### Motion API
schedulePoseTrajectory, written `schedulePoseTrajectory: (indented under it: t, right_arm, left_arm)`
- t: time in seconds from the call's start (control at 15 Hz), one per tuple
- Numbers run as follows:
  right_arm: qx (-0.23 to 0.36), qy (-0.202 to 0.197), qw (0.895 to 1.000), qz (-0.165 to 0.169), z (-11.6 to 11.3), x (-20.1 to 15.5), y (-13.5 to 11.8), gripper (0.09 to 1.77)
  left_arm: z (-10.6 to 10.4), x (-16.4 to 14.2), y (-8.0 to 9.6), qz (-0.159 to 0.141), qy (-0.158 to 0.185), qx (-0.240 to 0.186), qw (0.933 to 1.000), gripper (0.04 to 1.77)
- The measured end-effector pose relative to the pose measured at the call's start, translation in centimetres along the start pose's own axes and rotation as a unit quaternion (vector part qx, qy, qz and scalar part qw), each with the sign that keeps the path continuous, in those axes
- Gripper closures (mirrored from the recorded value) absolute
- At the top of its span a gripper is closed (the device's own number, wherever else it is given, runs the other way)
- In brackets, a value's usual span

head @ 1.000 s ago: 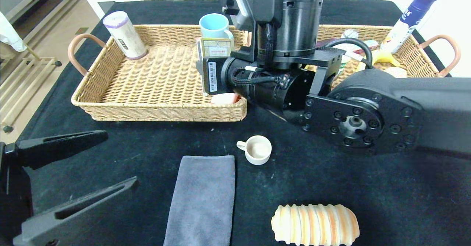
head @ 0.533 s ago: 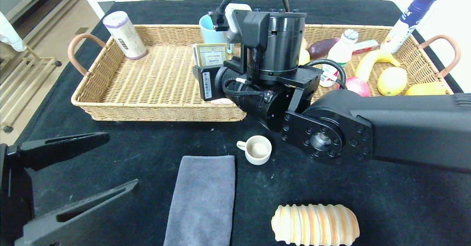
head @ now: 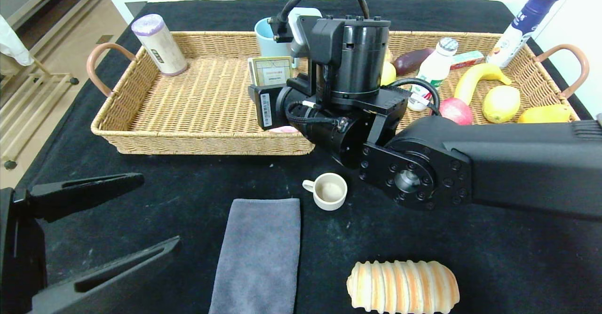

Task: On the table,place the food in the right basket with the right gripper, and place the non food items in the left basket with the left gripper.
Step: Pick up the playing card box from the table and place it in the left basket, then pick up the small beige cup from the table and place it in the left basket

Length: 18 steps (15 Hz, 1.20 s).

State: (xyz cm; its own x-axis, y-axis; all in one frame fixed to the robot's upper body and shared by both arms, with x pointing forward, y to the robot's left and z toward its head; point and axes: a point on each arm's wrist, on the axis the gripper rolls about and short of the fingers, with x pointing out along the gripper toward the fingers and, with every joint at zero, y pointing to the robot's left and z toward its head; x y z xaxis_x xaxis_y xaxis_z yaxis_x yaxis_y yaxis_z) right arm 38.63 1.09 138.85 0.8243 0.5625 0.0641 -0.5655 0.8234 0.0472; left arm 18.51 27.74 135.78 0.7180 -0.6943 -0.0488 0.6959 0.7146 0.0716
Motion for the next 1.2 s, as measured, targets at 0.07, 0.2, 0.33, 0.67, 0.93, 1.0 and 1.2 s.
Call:
schedulePoseTrajectory:
  t: [0.07, 0.2, 0.33, 0.67, 0.93, 1.0, 1.2]
  right_arm:
    - [0.0, 0.001, 1.0, 0.0, 0.0, 0.0, 0.0, 0.69]
    - [0.0, 0.001, 1.0, 0.0, 0.0, 0.0, -0.1, 0.57]
    - [0.0, 0.003, 1.0, -0.001, -0.1, 0.0, -0.1, 0.48]
    - [-0.012, 0.006, 1.0, -0.014, 0.0, -0.1, -0.2, 0.32]
    - [-0.019, 0.023, 0.999, -0.019, 0.6, -1.2, -0.2, 0.25]
    - [-0.024, 0.036, 0.999, -0.03, 0.7, -1.8, -0.3, 0.24]
    - [-0.035, 0.063, 0.996, -0.054, 1.3, -3.7, -0.5, 0.21]
  left_arm:
    - [-0.1, 0.0, 0.0, 0.0, 0.001, 0.0, 1.0, 0.09]
    - [-0.1, 0.0, 0.0, -0.001, 0.001, 0.0, 1.0, 0.09]
    - [-0.1, 0.0, 0.0, -0.001, 0.0, 0.0, 1.0, 0.09]
    - [0.0, -0.1, -0.1, -0.002, -0.001, 0.002, 1.0, 0.09]
    - [0.0, -0.2, -0.1, -0.002, -0.003, 0.005, 1.0, 0.09]
    - [0.0, -0.2, -0.1, -0.001, -0.003, 0.006, 1.0, 0.09]
    - [-0.1, -0.1, -0.1, -0.002, 0.0, 0.005, 1.0, 0.09]
